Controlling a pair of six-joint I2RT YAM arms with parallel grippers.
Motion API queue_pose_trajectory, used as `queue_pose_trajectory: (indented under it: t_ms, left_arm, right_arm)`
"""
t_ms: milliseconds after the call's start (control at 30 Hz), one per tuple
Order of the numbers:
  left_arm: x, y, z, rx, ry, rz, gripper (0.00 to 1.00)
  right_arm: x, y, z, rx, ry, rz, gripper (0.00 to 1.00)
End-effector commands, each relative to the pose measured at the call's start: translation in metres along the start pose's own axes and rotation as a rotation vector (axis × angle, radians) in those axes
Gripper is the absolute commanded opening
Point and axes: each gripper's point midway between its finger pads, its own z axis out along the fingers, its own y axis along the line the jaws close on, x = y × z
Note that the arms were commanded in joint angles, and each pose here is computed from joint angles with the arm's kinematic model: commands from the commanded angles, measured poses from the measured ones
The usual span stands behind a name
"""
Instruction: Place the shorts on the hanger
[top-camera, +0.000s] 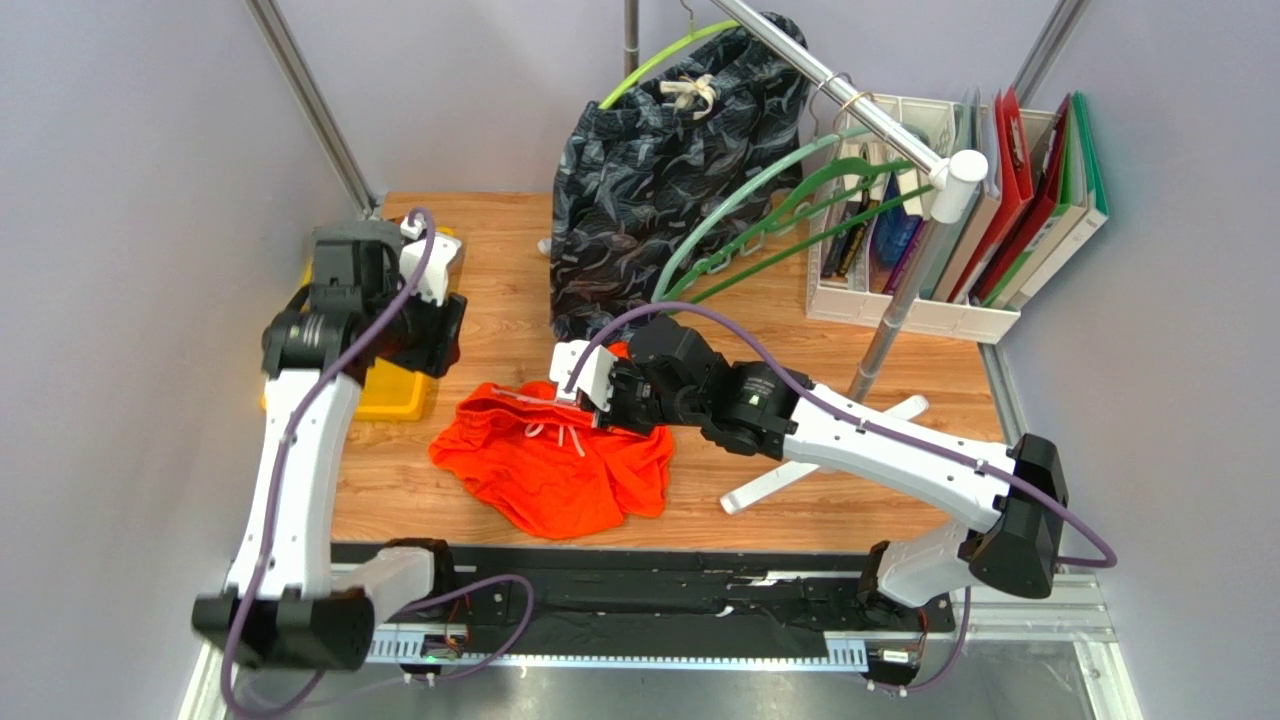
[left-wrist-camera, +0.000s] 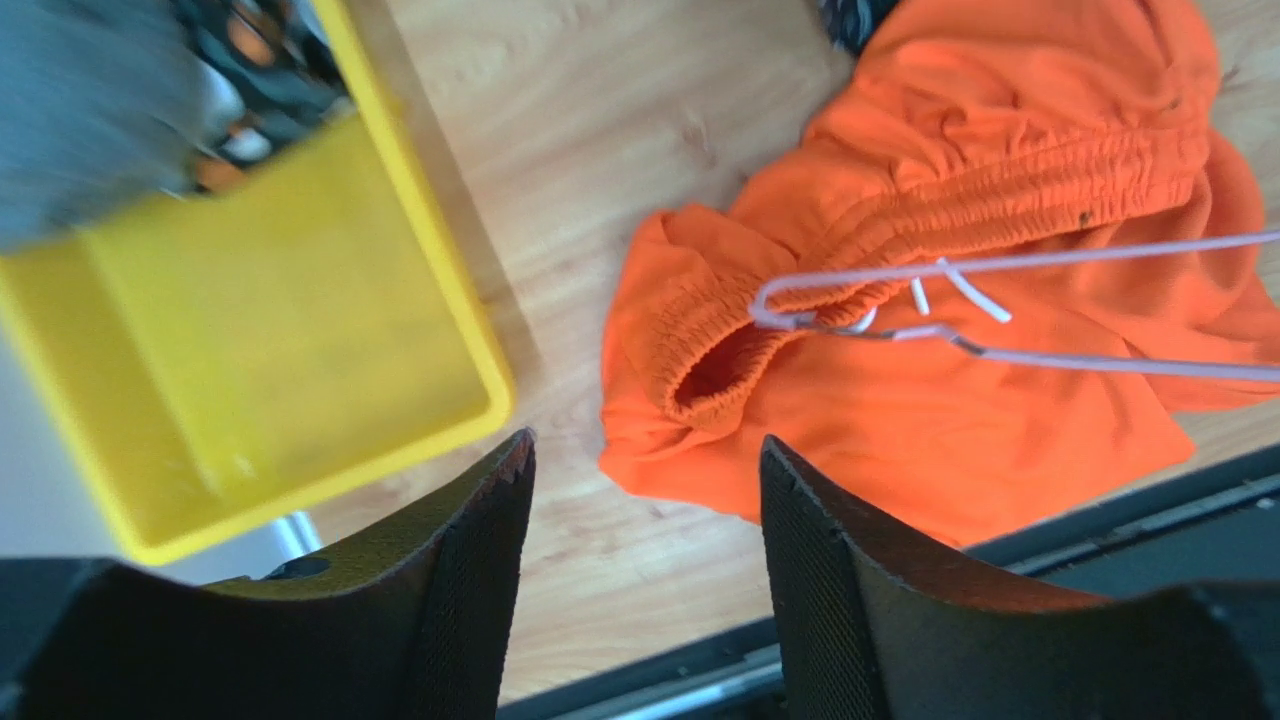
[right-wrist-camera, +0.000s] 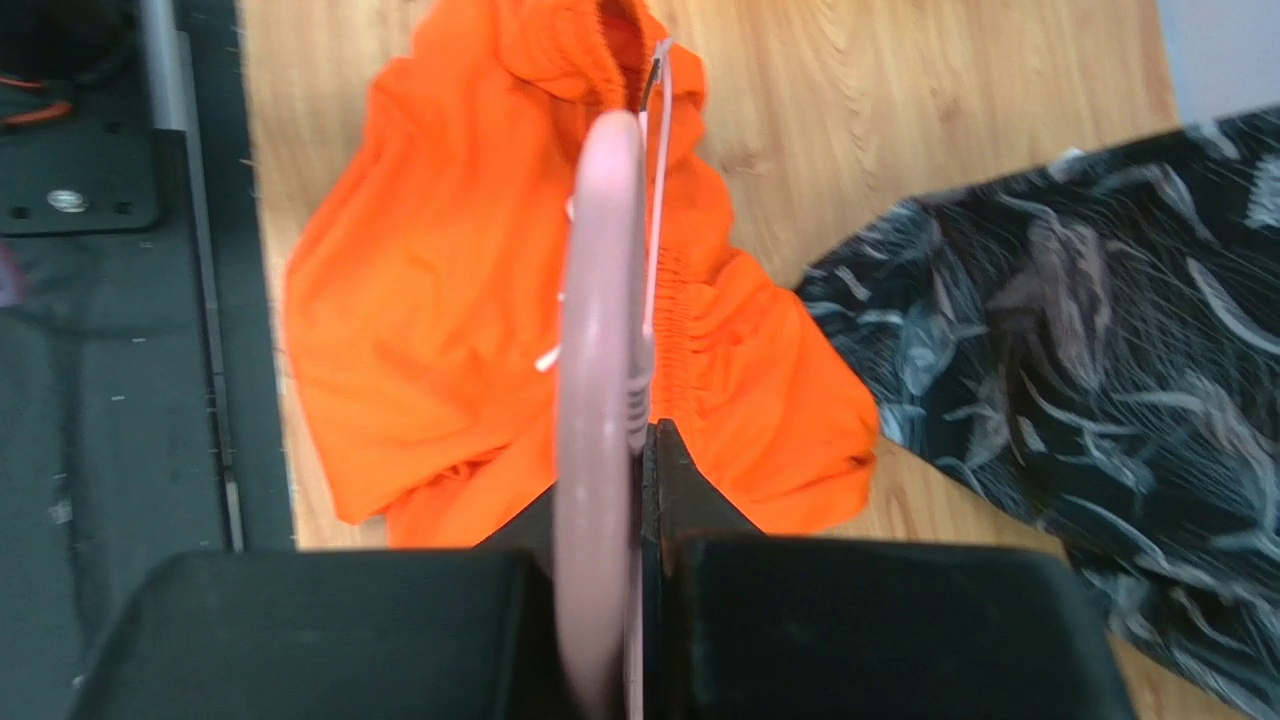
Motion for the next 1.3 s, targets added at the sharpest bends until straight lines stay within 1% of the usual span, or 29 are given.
queue_pose_trajectory:
  t_ms: [0,33,133,167,267,400,567,600,633,767,900,933,1100,1167,1200,1233,1267]
  left_arm:
    - [0.015,-0.014,0.028,0.184,0.136,-0.124,0.63]
    - [0.026,-0.019,0.034,0.216,0.179,-0.126,0.64]
    - [0.045,-0.026,0.050,0.258,0.230,-0.146,0.66]
    - [0.050,-0.026,0.055,0.258,0.247,-0.150,0.66]
    - [0.067,-0.026,0.067,0.259,0.299,-0.165,0.66]
    - [0.080,-0.020,0.081,0.218,0.329,-0.173,0.63]
    - [0.087,-0.015,0.095,0.190,0.329,-0.171,0.63]
    - [0.088,-0.012,0.099,0.173,0.328,-0.174,0.61]
    - [0.091,-0.008,0.102,0.152,0.343,-0.174,0.57]
    - [0.096,-0.001,0.116,0.110,0.346,-0.193,0.53]
    - [0.098,0.001,0.124,0.103,0.353,-0.207,0.51]
    - [0.098,0.002,0.125,0.098,0.355,-0.201,0.49]
    - [0.112,0.006,0.125,0.076,0.396,-0.171,0.49]
    - [0.118,0.006,0.125,0.078,0.413,-0.151,0.48]
    - [0.119,0.005,0.125,0.082,0.419,-0.143,0.46]
    - [0.120,0.005,0.124,0.084,0.418,-0.137,0.38]
    - [0.121,0.004,0.123,0.094,0.421,-0.125,0.33]
  right_arm:
    - [0.006,-0.022,-0.013,0.135,0.031,-0.036,0.00]
    - [0.007,-0.022,-0.014,0.132,0.030,-0.033,0.00]
    - [0.009,-0.018,-0.013,0.115,0.029,-0.031,0.00]
    - [0.004,-0.013,-0.012,0.082,0.011,-0.029,0.00]
    - [0.002,-0.011,-0.010,0.065,0.003,-0.024,0.00]
    - [-0.006,-0.007,-0.014,0.041,-0.011,-0.016,0.00]
    - [-0.016,-0.004,-0.026,0.020,-0.034,-0.001,0.00]
    - [-0.018,-0.004,-0.028,0.018,-0.041,0.000,0.00]
    - [-0.019,-0.001,-0.029,0.006,-0.047,0.001,0.00]
    - [-0.023,0.002,-0.033,-0.014,-0.068,0.002,0.00]
    - [-0.025,0.002,-0.030,-0.017,-0.075,-0.005,0.00]
    - [-0.025,0.002,-0.030,-0.017,-0.075,-0.008,0.00]
    - [-0.030,-0.002,-0.024,-0.009,-0.088,-0.037,0.00]
    - [-0.036,-0.005,-0.022,-0.002,-0.106,-0.050,0.00]
    - [-0.035,-0.006,-0.018,-0.002,-0.102,-0.055,0.00]
    - [-0.038,-0.009,-0.018,0.004,-0.112,-0.059,0.00]
    - [-0.040,-0.010,-0.017,0.004,-0.115,-0.058,0.00]
